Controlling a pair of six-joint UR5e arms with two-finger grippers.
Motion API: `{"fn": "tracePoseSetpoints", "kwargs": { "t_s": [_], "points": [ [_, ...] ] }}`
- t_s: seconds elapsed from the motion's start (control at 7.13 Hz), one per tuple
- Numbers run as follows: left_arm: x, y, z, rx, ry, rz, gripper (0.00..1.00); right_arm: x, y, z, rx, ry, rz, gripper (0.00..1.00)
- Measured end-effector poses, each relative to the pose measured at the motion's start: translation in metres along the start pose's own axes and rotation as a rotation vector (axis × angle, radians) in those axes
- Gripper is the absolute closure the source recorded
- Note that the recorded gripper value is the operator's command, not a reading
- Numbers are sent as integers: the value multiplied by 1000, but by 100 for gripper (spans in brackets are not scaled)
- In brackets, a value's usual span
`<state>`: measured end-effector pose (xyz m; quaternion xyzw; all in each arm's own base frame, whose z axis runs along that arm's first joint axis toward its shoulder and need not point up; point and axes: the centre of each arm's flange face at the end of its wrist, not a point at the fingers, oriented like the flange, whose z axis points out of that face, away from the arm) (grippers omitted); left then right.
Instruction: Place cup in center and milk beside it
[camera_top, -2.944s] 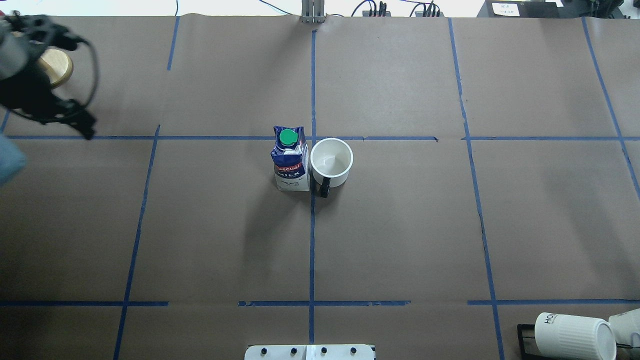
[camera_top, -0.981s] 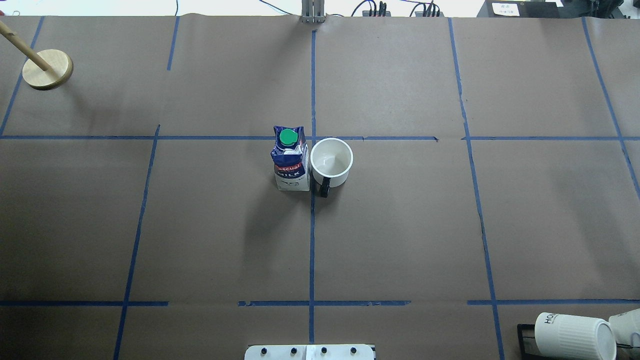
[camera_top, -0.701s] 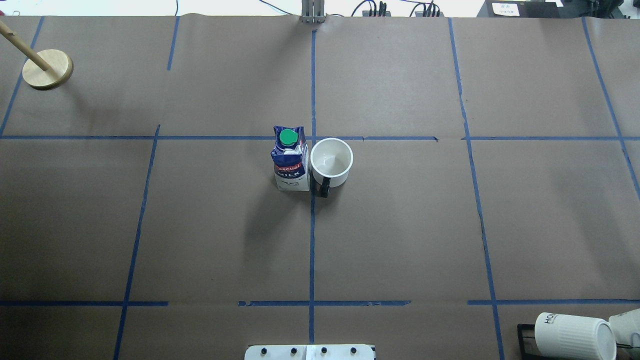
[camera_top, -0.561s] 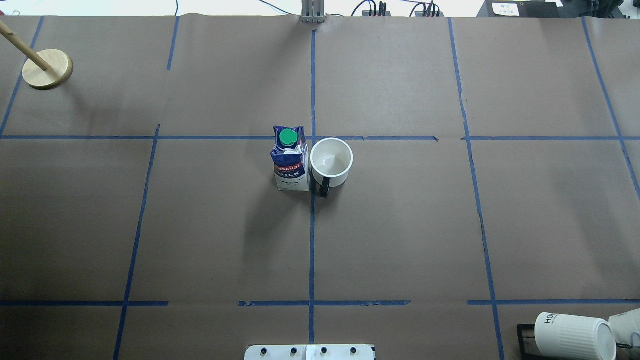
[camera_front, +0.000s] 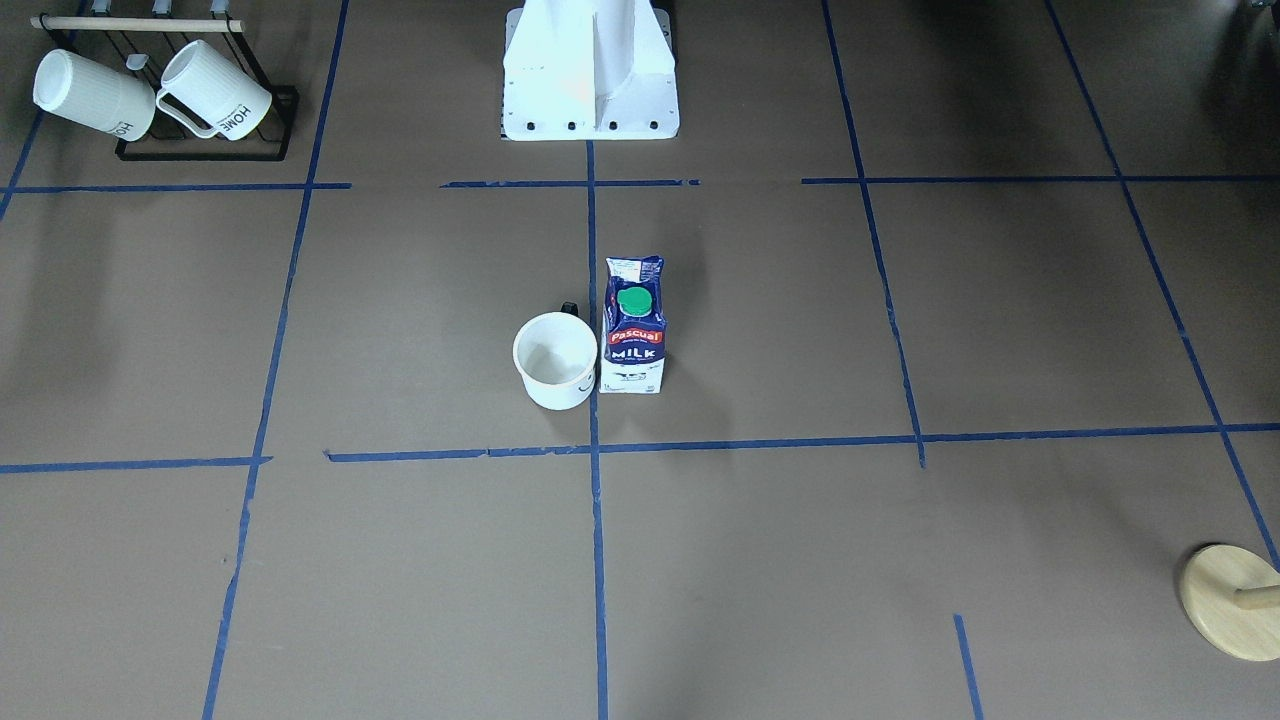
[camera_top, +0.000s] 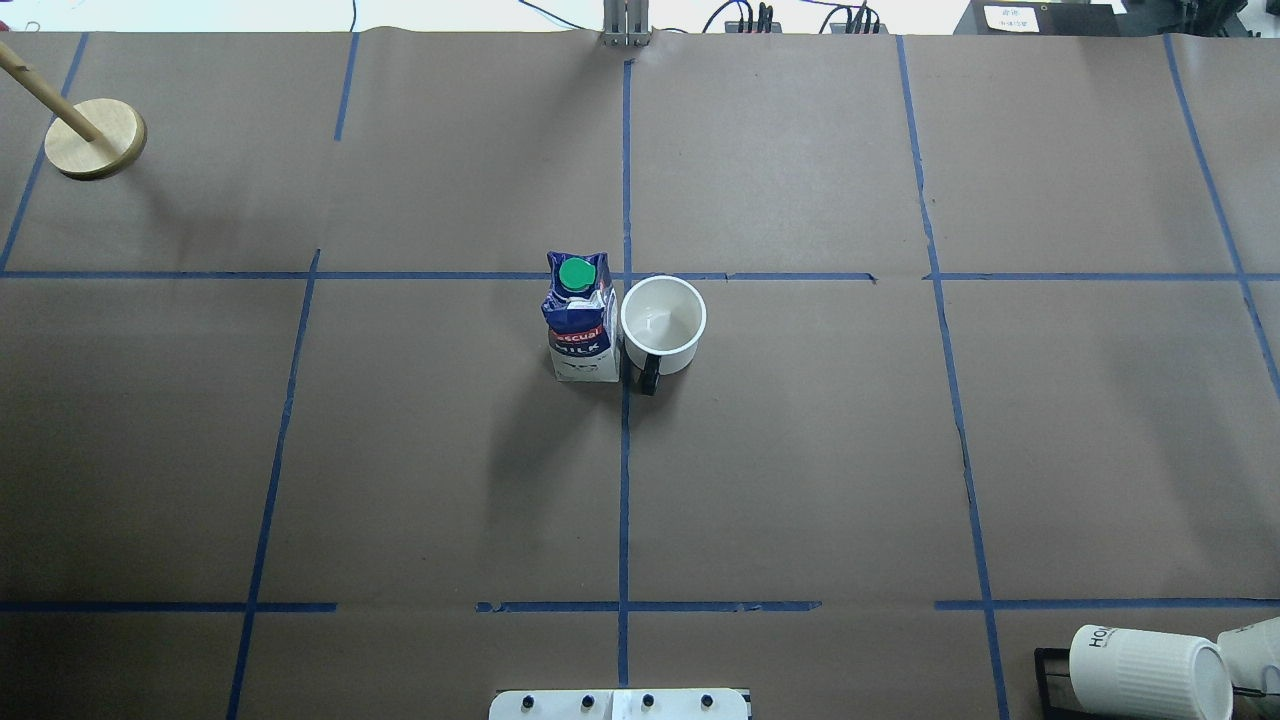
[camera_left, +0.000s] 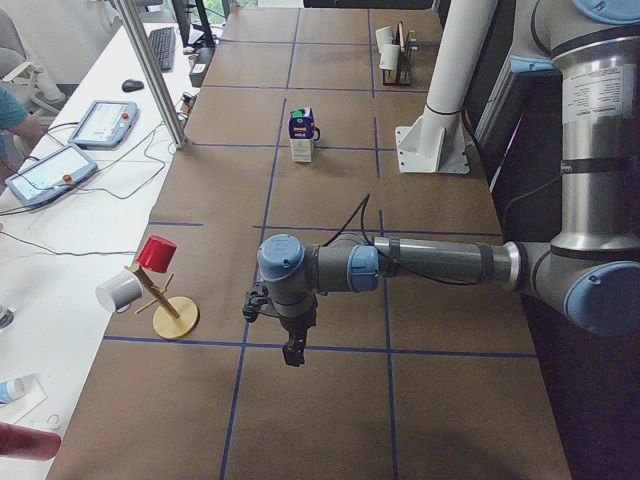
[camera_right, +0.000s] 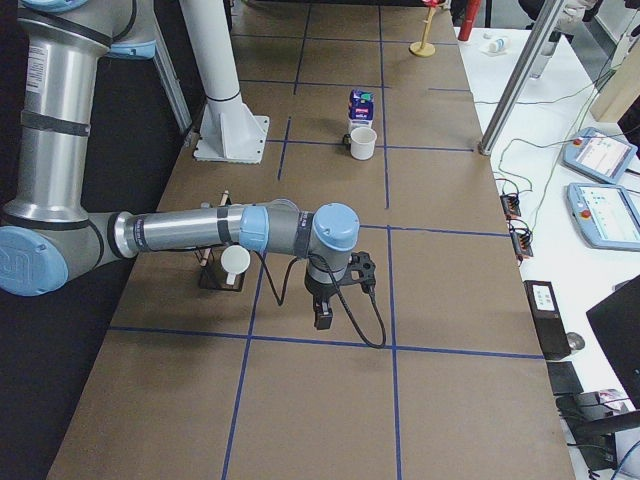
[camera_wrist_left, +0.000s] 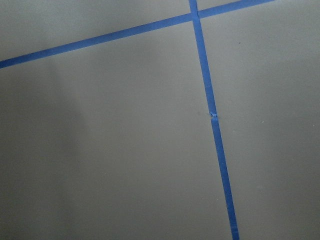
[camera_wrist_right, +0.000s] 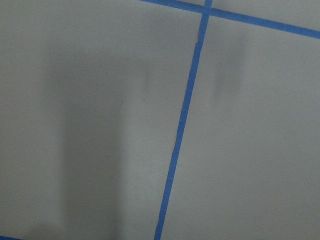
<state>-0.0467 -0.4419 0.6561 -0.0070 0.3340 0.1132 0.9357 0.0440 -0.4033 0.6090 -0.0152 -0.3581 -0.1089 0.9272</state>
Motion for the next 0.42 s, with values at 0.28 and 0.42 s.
{"fn": "tracePoseSetpoints", "kwargs": {
  "t_s": [0.28, 0.42],
  "points": [
    [0, 0, 0, 0, 4, -1, 0, 0, 0, 0, 0, 0, 0, 0],
    [0, 0, 1, 0, 6, -2, 0, 0, 0, 0, -1, 0, 1, 0]
  ]
}}
